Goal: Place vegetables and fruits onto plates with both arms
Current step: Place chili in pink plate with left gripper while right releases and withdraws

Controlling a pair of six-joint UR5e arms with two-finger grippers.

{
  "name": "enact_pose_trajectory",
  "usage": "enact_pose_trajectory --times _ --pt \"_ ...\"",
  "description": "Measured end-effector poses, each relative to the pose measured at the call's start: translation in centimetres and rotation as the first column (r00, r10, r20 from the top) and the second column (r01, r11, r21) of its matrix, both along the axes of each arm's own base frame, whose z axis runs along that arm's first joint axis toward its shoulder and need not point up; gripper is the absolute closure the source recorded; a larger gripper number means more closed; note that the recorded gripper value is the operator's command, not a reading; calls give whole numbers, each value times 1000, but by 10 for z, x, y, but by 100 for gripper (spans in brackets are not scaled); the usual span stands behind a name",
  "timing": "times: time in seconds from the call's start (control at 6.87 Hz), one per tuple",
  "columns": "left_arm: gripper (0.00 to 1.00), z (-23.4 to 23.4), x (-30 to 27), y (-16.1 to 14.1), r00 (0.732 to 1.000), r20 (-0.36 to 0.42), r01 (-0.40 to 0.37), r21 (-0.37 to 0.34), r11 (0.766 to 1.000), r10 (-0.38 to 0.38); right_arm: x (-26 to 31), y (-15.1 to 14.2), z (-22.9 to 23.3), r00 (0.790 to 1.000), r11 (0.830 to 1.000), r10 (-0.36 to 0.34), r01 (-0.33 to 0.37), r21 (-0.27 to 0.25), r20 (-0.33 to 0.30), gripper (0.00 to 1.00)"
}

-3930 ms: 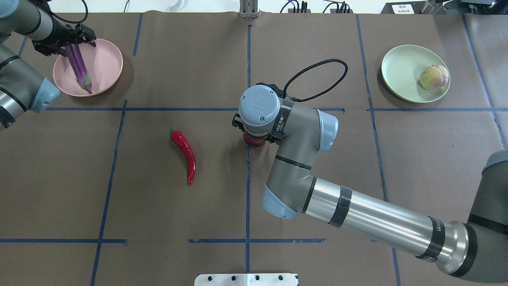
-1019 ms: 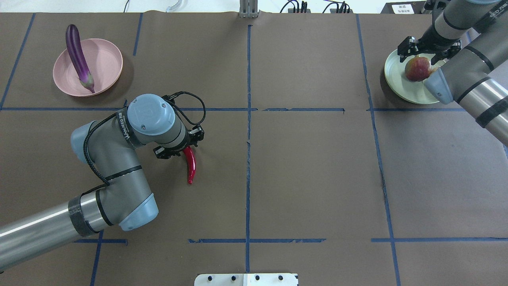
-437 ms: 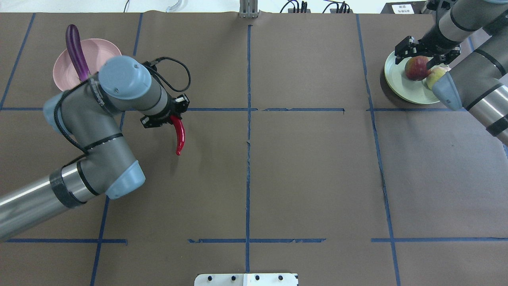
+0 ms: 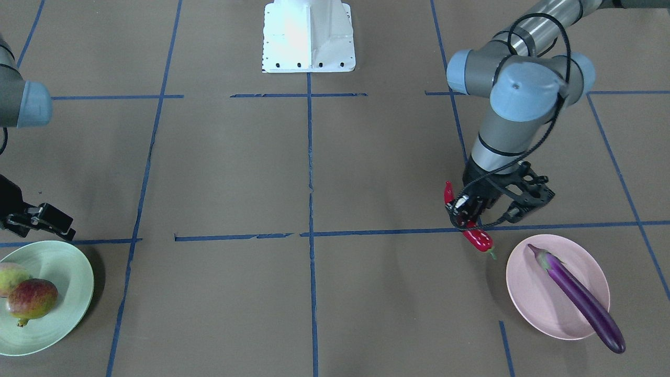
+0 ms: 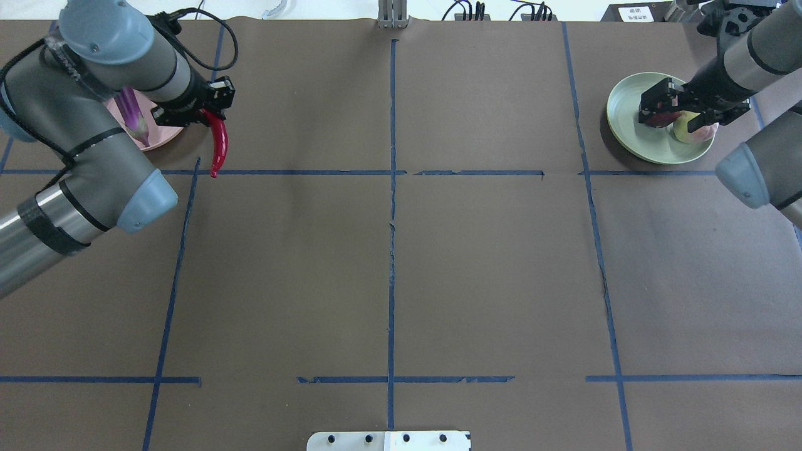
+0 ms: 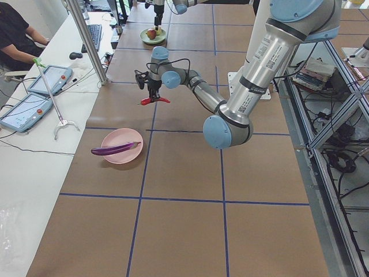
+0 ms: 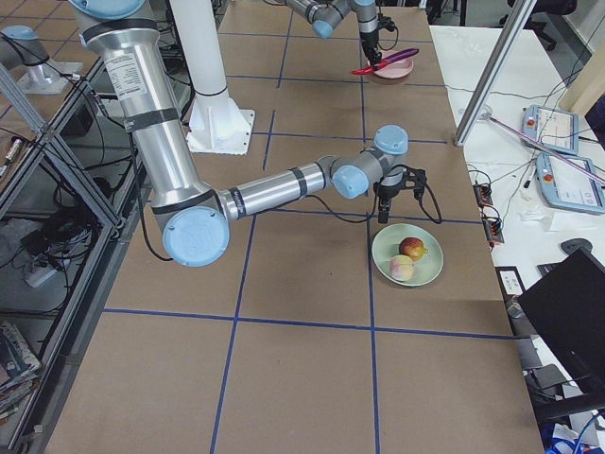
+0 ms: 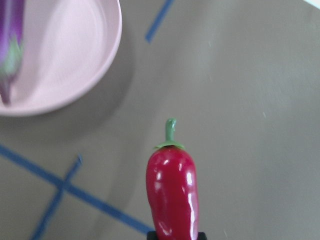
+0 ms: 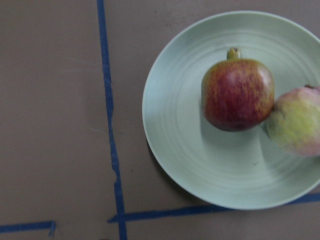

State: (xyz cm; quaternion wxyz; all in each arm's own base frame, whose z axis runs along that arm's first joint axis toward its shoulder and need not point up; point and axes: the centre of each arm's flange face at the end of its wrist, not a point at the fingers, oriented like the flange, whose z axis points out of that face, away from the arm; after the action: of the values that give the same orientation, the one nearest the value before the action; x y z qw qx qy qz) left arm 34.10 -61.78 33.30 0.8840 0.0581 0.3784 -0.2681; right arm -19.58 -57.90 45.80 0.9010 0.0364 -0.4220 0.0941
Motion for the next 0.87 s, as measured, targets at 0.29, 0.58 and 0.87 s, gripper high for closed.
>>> enact_pose_trajectory --times 0.29,0.58,0.87 --pt "93 63 -42 -59 997 83 0 12 1000 -1 24 56 -3 999 1000 -10 10 4 33 0" --pt "5 110 -43 -100 996 91 6 37 999 -10 31 75 -10 998 1000 -1 1 -13 57 0" --pt "1 117 -44 -112 996 88 1 61 998 -7 34 87 -19 997 1000 1 0 -22 79 0"
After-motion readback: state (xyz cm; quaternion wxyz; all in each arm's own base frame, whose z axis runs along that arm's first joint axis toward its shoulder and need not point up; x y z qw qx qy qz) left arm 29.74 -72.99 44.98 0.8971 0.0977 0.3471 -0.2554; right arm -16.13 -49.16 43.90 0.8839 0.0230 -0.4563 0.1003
